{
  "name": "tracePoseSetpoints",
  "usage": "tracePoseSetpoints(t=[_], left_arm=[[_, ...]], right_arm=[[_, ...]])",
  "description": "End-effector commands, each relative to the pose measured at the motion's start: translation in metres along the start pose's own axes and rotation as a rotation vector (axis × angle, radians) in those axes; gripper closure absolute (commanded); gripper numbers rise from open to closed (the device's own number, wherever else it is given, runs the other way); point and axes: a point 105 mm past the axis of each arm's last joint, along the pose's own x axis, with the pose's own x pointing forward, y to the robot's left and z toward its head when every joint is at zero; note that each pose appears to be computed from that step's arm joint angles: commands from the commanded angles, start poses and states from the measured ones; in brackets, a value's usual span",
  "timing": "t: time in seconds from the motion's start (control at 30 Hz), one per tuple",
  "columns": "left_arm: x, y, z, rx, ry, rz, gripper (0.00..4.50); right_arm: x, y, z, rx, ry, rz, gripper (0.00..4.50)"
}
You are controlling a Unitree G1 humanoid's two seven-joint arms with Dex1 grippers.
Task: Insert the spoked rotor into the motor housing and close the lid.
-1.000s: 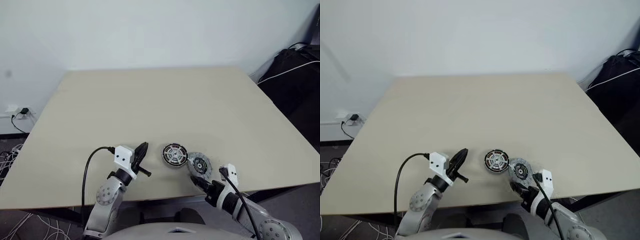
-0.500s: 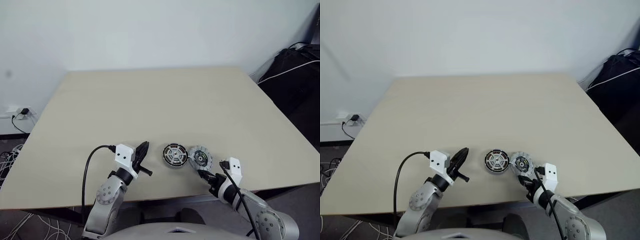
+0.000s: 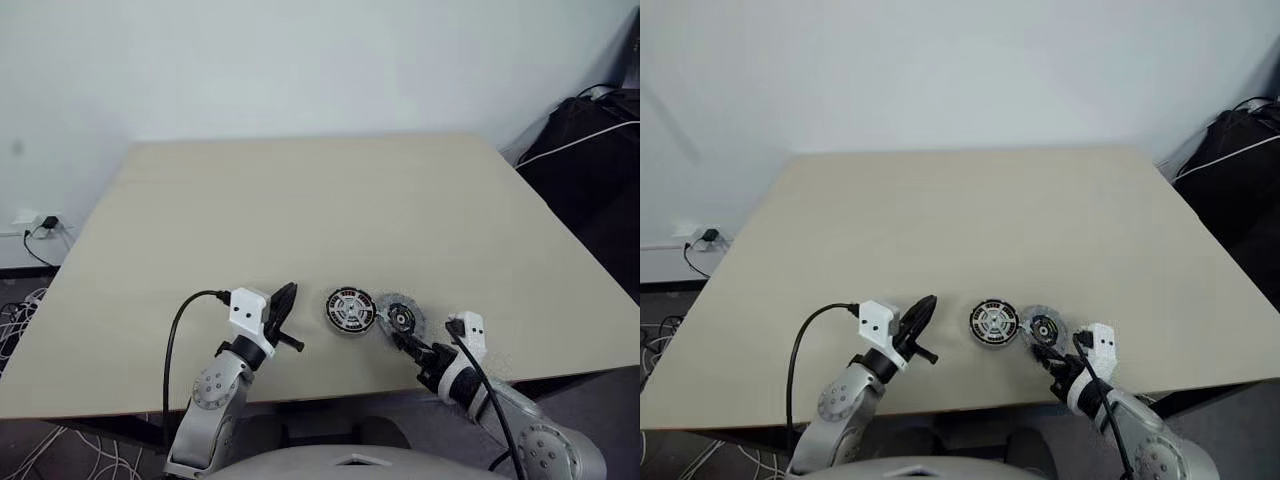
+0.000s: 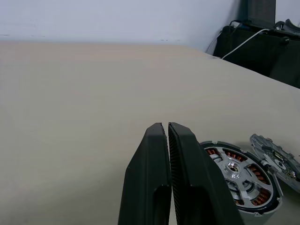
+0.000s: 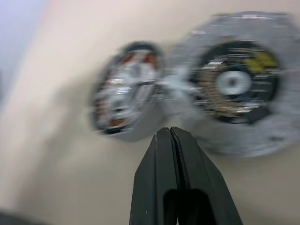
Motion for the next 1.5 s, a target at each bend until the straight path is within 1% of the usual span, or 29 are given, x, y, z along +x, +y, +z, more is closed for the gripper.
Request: tracePoseSetpoints(t=[0.03,0.23,0.4,0.6,0.7,0.9,1.1,1.17,1.2,1.23,1.33,1.4,1.47,1.5], left_arm=[[0.003,-0.001,0.007,0.005,-0.04,-0.009,4.33],[0.004,0.0,0.005,0.0,-0.04,-0.013,4.33],[0.004,0.0,0.005,-0.001,-0.042,-0.013,4.33],[0.004,0.002,0.005,0.002,-0.046,-0.007,4.33],[0.004,0.002,0.005,0.002,-0.046,-0.005,4.33],[0.004,0.001,0.005,-0.001,-0.047,-0.007,4.33],[0.004,0.001,0.005,-0.001,-0.048,-0.002,4.33],[0.003,0.002,0.006,0.0,-0.049,-0.001,4.33],[0.003,0.002,0.006,0.001,-0.049,0.0,4.33],[0.003,0.002,0.006,0.001,-0.048,0.0,4.33],[0.004,0.002,0.006,0.0,-0.047,-0.003,4.33],[0.004,0.002,0.006,-0.001,-0.046,-0.005,4.33],[0.005,0.002,0.006,-0.001,-0.045,-0.008,4.33],[0.005,0.002,0.006,-0.001,-0.044,-0.009,4.33]], right_arm=[[0.0,0.016,0.0,-0.008,0.027,0.089,4.46],[0.012,-0.003,-0.007,-0.029,0.074,-0.027,4.46],[0.021,-0.013,-0.007,-0.051,0.087,-0.078,4.46],[0.027,-0.029,0.008,-0.081,0.034,-0.171,4.46],[0.029,-0.031,0.016,-0.092,-0.001,-0.19,4.46],[0.032,-0.025,0.02,-0.126,-0.013,-0.173,4.46],[0.021,-0.001,-0.004,-0.151,0.11,-0.005,4.46],[0.014,0.007,-0.01,-0.134,0.128,0.053,4.46],[0.011,0.01,-0.01,-0.123,0.12,0.071,4.46],[0.01,0.01,-0.005,-0.109,0.081,0.067,4.46],[0.009,-0.002,0.016,-0.046,-0.089,-0.017,4.46],[0.01,-0.014,0.027,0.038,-0.197,-0.097,4.06],[0.013,-0.021,0.027,0.124,-0.232,-0.147,3.58],[0.014,-0.023,0.026,0.15,-0.235,-0.158,3.23]])
